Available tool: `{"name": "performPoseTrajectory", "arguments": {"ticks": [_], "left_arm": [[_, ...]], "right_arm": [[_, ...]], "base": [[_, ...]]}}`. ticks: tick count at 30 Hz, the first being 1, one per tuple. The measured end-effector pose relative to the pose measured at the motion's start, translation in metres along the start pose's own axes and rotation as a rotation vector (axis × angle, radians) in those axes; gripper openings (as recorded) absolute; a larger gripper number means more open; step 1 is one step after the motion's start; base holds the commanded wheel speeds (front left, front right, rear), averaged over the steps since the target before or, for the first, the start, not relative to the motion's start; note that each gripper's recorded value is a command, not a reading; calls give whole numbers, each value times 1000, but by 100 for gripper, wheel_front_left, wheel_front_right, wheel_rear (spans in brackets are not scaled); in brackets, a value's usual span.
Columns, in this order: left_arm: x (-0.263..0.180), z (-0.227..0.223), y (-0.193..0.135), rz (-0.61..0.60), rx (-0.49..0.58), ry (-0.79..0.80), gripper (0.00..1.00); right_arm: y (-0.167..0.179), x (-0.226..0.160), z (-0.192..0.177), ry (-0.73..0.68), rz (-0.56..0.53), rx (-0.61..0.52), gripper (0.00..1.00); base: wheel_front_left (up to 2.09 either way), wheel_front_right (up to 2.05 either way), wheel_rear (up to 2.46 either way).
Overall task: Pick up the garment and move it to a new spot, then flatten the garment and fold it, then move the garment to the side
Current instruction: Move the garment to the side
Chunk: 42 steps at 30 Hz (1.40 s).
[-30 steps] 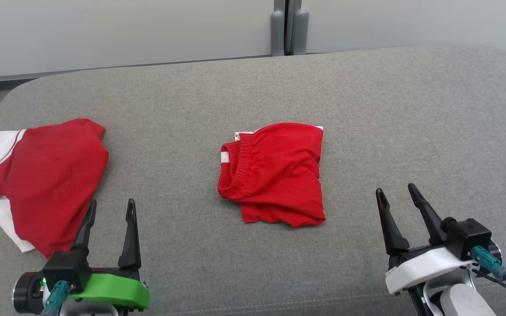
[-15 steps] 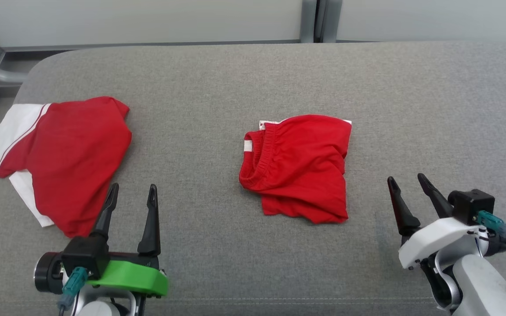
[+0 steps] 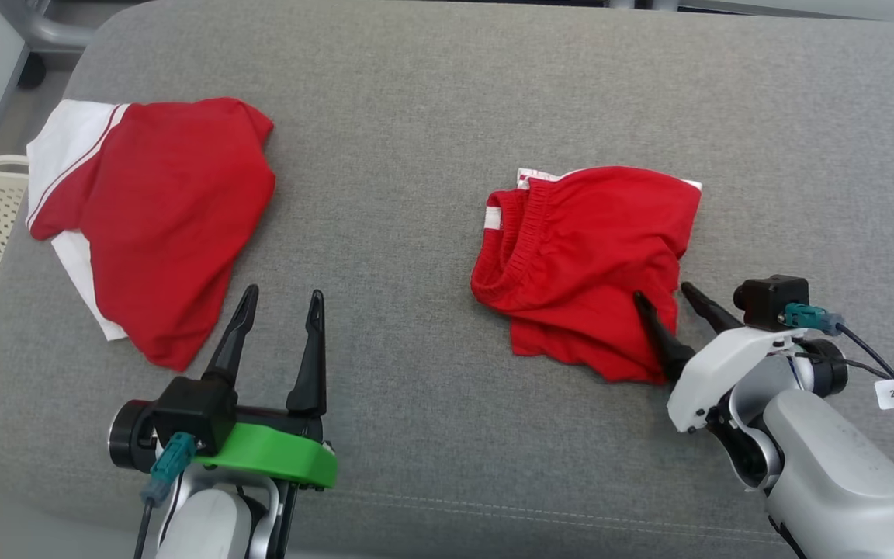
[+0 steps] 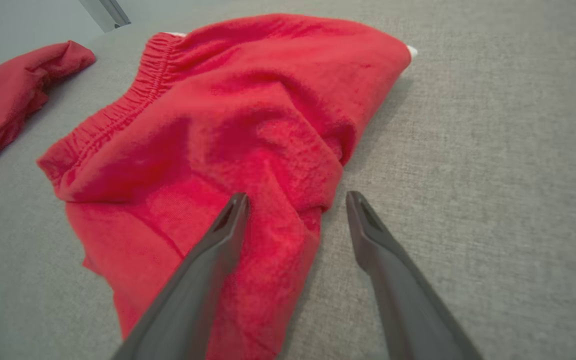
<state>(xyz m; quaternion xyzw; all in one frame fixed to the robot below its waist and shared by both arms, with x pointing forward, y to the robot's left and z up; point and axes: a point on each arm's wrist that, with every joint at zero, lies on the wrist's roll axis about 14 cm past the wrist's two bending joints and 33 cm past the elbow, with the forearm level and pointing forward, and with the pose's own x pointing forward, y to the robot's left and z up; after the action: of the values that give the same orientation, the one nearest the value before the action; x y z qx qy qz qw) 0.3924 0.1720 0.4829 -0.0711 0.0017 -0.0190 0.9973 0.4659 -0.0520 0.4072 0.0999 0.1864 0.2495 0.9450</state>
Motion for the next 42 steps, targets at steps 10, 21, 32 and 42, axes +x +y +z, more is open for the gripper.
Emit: {"name": "performPoseTrajectory", "arguments": {"ticks": [10, 21, 32, 42], "left_arm": [[5, -8, 7, 18, 0, 20, 100], [24, -6, -11, -50, 11, 0, 100], [60, -7, -63, -234, 29, -23, 100], [96, -14, -126, -429, 15, -28, 100]], "right_arm": [[6, 8, -19, 81, 40, 89, 0], [-41, -28, -5, 13, -59, 58, 0], [-105, -85, -1, -32, -272, -5, 0], [-158, -98, 43, -118, -397, -125, 0]], "base": [[0, 0, 0], [0, 0, 0], [0, 0, 0], [0, 0, 0]]}}
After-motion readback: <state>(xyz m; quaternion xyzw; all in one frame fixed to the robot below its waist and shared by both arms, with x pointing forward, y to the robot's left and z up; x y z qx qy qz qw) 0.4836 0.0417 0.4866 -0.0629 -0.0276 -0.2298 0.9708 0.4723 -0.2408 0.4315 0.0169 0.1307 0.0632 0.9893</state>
